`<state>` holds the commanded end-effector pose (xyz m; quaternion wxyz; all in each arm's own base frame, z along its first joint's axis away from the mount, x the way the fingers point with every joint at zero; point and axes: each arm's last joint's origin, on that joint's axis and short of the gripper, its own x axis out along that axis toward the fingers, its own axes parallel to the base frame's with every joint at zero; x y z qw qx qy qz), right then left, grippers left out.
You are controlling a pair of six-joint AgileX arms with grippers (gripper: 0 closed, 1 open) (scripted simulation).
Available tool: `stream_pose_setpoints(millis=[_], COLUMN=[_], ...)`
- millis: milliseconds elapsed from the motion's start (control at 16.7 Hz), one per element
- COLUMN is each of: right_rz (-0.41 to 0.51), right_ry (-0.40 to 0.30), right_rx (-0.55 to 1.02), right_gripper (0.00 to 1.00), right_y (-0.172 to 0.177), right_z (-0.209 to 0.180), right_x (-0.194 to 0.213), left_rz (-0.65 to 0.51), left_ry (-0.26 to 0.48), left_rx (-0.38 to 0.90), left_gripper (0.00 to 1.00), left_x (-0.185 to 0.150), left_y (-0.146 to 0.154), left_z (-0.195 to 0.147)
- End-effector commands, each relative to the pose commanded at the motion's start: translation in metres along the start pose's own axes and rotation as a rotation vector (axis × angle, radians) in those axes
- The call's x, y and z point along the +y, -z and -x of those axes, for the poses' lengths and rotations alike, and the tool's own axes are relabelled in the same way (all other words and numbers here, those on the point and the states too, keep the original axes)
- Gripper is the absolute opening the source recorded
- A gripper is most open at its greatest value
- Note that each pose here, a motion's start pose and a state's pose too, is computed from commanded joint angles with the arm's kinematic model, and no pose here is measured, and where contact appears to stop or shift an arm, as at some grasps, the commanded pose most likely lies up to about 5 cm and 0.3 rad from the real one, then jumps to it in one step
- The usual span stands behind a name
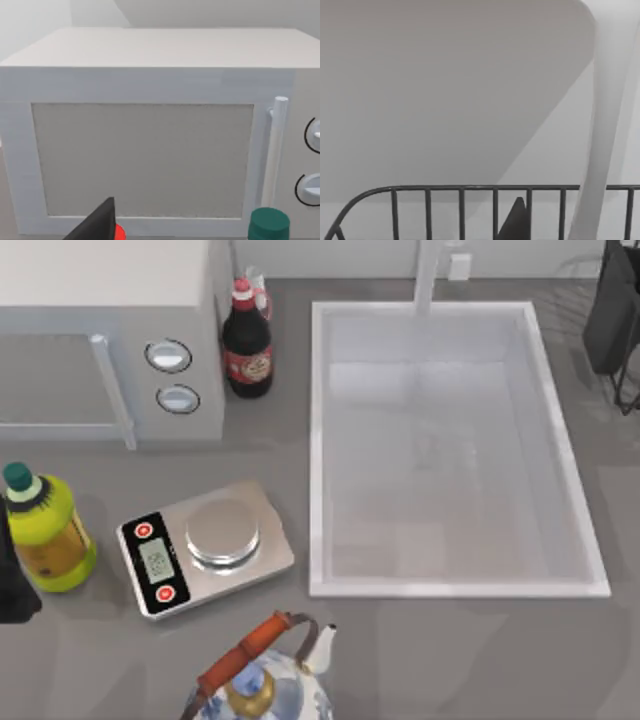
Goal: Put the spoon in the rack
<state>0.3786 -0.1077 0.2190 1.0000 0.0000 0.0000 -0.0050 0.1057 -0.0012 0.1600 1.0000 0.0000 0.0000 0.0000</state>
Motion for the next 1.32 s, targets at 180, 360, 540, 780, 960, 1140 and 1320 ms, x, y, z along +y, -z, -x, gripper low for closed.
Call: stream_pose_setpoints(millis=[180, 360, 540, 780, 960, 1140, 1320], right_rz=[0.0, 0.0, 0.0, 0.0, 0.0, 0.0, 0.0], right_ry=[0.0, 0.0, 0.0, 0.0, 0.0, 0.0, 0.0], right_rx=[0.0, 0.0, 0.0, 0.0, 0.0, 0.0, 0.0], right_gripper=[0.0, 0.23, 0.45, 0.75, 0.98, 1.0, 1.0], right_y=[0.0, 0.0, 0.0, 0.0, 0.0, 0.0, 0.0], right_z=[0.0, 0.0, 0.0, 0.0, 0.0, 0.0, 0.0], right_x=[0.0, 0.0, 0.0, 0.0, 0.0, 0.0, 0.0], left_rz=[0.0, 0.0, 0.0, 0.0, 0.0, 0.0, 0.0], left_ry=[0.0, 0.0, 0.0, 0.0, 0.0, 0.0, 0.0], left_rx=[0.0, 0.0, 0.0, 0.0, 0.0, 0.0, 0.0], left_gripper=[1.0, 1.0, 1.0, 1.0, 1.0, 1.0, 1.0], left_x=[0.0, 0.0, 0.0, 0.0, 0.0, 0.0, 0.0], left_y=[0.0, 0.0, 0.0, 0.0, 0.0, 0.0, 0.0], left_z=[0.0, 0.0, 0.0, 0.0, 0.0, 0.0, 0.0])
